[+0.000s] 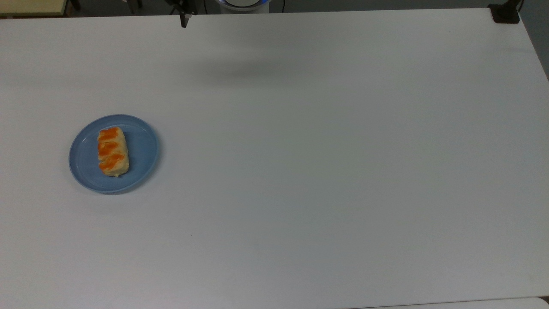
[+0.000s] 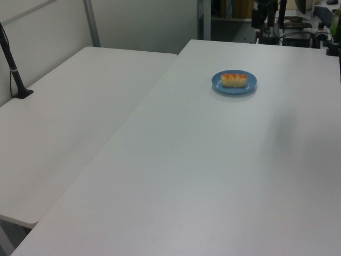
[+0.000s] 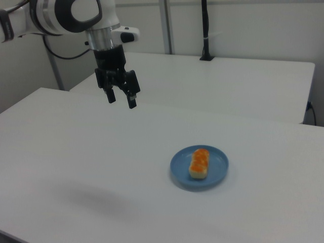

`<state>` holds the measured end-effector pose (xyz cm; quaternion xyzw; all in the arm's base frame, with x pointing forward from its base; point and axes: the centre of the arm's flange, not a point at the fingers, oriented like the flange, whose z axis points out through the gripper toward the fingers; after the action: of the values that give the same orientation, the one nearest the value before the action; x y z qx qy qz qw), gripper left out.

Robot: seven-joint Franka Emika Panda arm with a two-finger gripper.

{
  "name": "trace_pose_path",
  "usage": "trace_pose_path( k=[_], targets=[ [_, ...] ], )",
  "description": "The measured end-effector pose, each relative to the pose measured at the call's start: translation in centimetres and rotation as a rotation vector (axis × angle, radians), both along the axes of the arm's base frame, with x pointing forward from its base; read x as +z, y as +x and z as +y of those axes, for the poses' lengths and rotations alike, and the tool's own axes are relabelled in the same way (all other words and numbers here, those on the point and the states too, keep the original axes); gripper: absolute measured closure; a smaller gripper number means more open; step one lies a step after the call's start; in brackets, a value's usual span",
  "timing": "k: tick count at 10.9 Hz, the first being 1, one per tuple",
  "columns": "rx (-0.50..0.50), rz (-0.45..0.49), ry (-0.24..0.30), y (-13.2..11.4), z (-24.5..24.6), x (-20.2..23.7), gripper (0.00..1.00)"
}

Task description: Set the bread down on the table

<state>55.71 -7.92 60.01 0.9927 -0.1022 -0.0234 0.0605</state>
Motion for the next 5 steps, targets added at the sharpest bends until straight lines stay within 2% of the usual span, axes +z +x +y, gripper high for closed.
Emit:
trace_pose_path(
  k=[5],
  targets=[
    [0.078, 0.004, 0.024, 0.01, -0.16, 0.06, 0.0]
  ],
)
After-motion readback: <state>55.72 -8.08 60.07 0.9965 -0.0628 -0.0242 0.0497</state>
